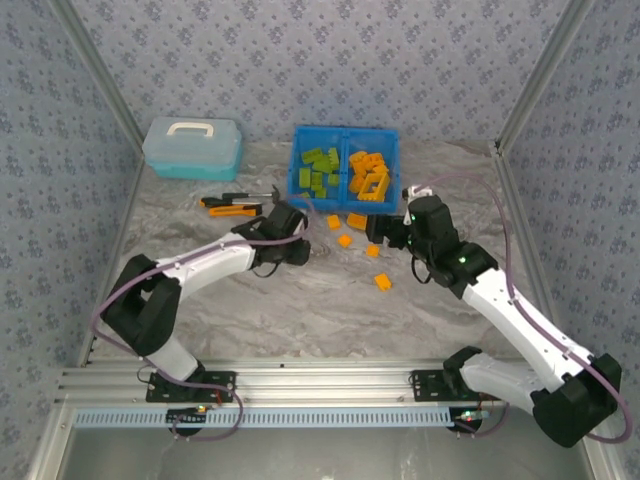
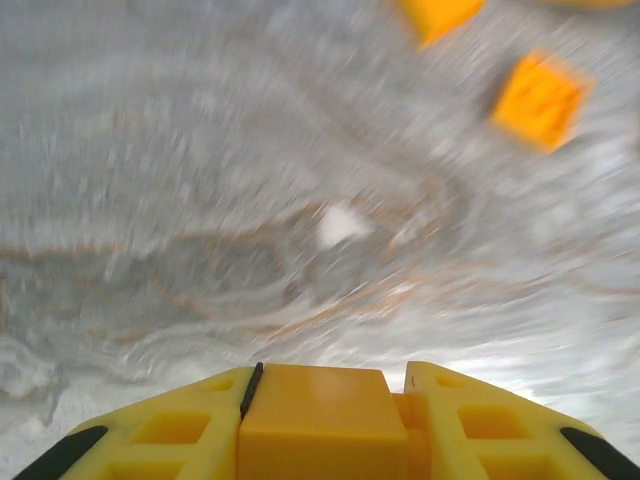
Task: Sort the legos into containers by color
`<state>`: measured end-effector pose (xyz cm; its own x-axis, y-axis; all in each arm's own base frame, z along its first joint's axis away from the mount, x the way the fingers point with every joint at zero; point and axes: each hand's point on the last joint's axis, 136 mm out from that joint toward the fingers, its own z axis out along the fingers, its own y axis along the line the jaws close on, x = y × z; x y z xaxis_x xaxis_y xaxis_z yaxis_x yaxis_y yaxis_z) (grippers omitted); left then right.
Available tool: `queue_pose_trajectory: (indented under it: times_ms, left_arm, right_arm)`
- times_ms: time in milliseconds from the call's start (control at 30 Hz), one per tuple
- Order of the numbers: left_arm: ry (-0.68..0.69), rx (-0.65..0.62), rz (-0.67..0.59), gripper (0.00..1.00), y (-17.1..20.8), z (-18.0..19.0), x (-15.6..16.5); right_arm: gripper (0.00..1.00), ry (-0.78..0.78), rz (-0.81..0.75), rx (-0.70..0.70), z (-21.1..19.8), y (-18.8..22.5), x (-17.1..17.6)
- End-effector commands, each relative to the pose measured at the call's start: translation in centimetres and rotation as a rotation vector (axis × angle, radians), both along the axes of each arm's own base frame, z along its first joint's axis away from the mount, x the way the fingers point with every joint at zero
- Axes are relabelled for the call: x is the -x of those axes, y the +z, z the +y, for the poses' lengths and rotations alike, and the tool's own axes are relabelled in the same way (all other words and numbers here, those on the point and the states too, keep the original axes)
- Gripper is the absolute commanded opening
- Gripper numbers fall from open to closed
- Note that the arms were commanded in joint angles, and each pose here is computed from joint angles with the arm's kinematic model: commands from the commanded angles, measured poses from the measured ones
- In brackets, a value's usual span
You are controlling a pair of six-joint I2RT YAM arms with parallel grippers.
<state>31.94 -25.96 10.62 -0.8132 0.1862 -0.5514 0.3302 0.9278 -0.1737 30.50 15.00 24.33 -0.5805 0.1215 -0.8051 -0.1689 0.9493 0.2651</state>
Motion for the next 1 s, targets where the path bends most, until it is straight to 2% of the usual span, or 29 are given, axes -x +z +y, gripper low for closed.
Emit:
queue_pose_trajectory:
  times_ms: [0, 133, 267, 367, 567, 700, 800, 900, 967]
  left_arm:
    - [-0.074, 0.124, -0.163, 0.35, 8.8, -4.4, -2.0]
    - [-0.092, 0.177, -0.286, 0.34, 14.0, -8.8, -5.7]
    - [-0.06, 0.156, -0.387, 0.32, 15.6, -12.0, -11.2]
    - [-0.046, 0.135, -0.443, 0.31, 15.4, -14.3, -15.2]
    - [0.019, 0.029, -0.468, 0.3, 11.1, -15.8, -22.1]
    - [0.015, 0.021, -0.481, 0.32, 8.9, -16.3, -23.7]
    - [-0.034, 0.03, -0.473, 0.4, 8.0, -17.2, -23.5]
    - [-0.048, 0.027, -0.484, 0.5, 8.8, -17.5, -23.0]
    - [-0.051, 0.041, -0.498, 0.53, 10.2, -17.6, -22.7]
  right_arm:
    - [0.98, -0.024, 0.016, -0.056, -0.5, 0.1, 1.6]
    - [0.98, -0.056, 0.009, -0.066, -1.6, 0.1, 2.8]
    - [0.98, -0.08, 0.008, -0.075, -2.7, -0.1, 4.0]
    - [0.98, -0.089, 0.009, -0.074, -3.3, -0.3, 4.7]
    - [0.98, -0.096, 0.007, -0.047, -4.1, -0.5, 5.5]
    - [0.99, -0.101, 0.014, -0.034, -4.3, -1.1, 5.5]
    - [0.99, -0.1, 0.022, -0.032, -4.3, -1.5, 5.5]
    - [0.99, -0.102, 0.025, -0.031, -4.4, -1.6, 5.6]
    - [0.99, -0.103, 0.025, -0.033, -4.4, -1.6, 5.6]
